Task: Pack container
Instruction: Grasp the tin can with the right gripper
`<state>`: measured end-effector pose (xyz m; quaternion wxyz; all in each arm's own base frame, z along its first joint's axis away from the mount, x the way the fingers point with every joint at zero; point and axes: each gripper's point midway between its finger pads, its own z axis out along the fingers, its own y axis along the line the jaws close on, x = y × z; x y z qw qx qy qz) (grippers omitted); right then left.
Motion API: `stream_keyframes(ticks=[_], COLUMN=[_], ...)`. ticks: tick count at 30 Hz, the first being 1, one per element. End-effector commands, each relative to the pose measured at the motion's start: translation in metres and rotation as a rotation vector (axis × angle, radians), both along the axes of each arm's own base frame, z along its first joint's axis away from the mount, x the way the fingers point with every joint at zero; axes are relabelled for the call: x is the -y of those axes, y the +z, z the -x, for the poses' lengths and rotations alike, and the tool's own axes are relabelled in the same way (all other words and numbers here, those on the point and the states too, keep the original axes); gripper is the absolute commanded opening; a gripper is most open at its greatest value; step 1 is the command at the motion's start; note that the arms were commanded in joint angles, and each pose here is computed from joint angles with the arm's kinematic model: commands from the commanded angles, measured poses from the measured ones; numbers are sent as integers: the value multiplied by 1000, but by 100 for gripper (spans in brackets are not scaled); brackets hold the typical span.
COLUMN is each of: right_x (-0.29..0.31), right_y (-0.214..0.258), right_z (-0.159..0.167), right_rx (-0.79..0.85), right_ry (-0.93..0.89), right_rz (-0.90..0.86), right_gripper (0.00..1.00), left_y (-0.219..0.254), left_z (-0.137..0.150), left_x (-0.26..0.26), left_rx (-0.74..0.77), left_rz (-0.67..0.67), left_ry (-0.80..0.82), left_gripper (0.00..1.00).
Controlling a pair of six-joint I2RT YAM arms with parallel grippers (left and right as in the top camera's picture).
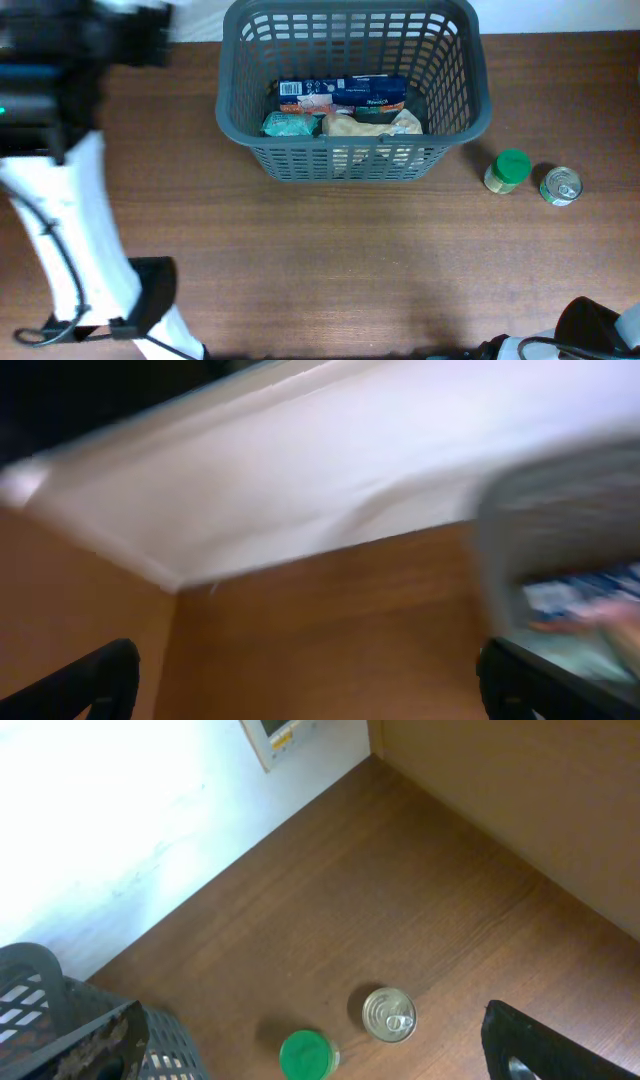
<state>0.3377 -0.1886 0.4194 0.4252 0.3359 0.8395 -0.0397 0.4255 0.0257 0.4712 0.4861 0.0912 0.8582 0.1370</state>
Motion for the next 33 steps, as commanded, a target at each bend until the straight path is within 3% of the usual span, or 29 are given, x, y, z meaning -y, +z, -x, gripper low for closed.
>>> stream_keyframes(ticks=[1,4,7,15,19,33], right_x=[5,12,16,19,24,43], right_y=[-20,-64,-155,-273,-309,-364], right_z=[4,3,-3,2,-7,-33], right_rx=[-82,-221,-443,-709,-738,-719], right_ry=[-8,-30,-23,-40,-42,-96], right_rz=[-6,-59,-186,-318,-337,-336], right_gripper=[99,99,99,99,99,99], left_y=[-35,-56,-91,-145,-159,-160], left_z=[-12,-10,-12,-14,-10,-9], left_x=[-56,-96,-134,-142,-141,-141], left_rx=[-70,-115,-184,-321,-370,-373], left_rz=[183,241,281,319,331,332], left_ry=[139,195,268,298,302,303], left_gripper=[99,99,99,99,99,99])
